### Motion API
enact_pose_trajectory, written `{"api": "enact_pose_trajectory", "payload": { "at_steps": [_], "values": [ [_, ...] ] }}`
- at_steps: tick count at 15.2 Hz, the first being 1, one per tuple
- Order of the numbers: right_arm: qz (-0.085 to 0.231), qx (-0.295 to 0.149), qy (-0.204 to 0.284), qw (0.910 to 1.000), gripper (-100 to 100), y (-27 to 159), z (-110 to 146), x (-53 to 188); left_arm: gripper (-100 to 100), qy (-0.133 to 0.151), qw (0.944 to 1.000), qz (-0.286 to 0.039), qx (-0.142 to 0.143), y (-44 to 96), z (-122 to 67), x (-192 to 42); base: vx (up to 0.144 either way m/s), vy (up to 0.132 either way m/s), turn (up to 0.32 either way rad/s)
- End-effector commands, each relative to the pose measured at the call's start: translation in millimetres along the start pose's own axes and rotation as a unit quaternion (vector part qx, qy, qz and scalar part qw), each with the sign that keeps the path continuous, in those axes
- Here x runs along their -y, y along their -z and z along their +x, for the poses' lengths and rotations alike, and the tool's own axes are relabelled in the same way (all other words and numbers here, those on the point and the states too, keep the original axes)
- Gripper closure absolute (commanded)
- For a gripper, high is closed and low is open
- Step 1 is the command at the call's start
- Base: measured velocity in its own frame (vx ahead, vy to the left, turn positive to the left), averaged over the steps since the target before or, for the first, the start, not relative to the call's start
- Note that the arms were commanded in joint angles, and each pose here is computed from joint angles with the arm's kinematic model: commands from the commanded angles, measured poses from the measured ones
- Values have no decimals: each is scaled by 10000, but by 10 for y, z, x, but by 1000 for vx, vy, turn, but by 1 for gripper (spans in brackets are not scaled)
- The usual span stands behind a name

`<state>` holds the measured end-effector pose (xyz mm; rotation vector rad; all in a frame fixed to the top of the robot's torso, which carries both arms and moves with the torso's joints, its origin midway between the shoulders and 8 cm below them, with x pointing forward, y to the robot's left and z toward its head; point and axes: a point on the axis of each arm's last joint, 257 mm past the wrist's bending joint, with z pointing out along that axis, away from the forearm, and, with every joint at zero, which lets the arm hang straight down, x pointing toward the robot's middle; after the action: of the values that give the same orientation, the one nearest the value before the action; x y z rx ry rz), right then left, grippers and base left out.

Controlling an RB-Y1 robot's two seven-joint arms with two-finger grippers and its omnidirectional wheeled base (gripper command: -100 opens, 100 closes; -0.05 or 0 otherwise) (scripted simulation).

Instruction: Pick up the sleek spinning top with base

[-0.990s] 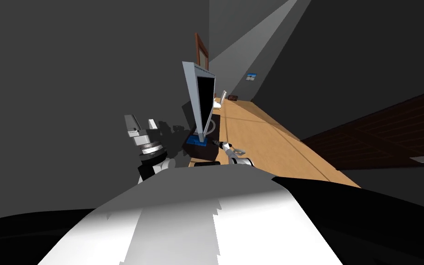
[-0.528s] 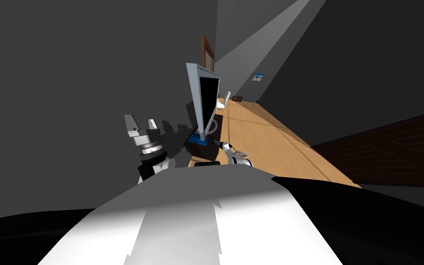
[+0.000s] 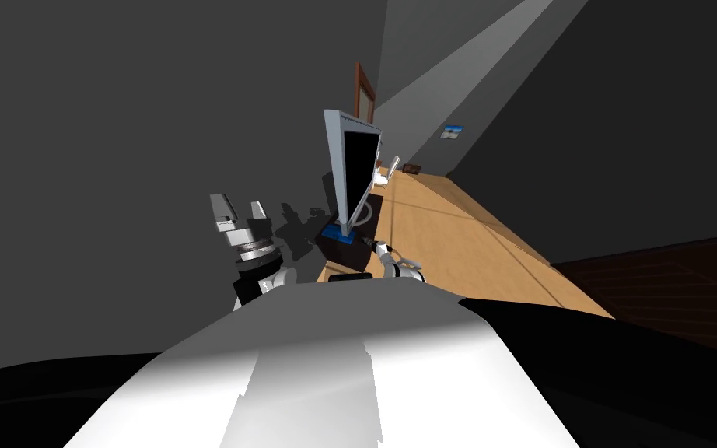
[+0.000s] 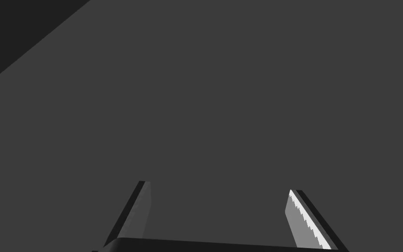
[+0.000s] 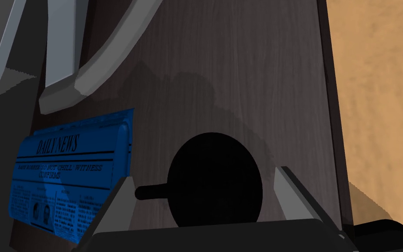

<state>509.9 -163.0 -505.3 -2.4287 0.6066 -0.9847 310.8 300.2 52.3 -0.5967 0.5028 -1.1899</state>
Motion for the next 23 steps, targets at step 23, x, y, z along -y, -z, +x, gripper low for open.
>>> {"api": "enact_pose_trajectory", "payload": {
  "at_steps": [23],
  "values": [
    [612, 557, 733, 9939, 100, 43, -161, 342, 0, 0, 10000, -1, 1, 0, 0, 0, 27, 49, -157]
  ]
}}
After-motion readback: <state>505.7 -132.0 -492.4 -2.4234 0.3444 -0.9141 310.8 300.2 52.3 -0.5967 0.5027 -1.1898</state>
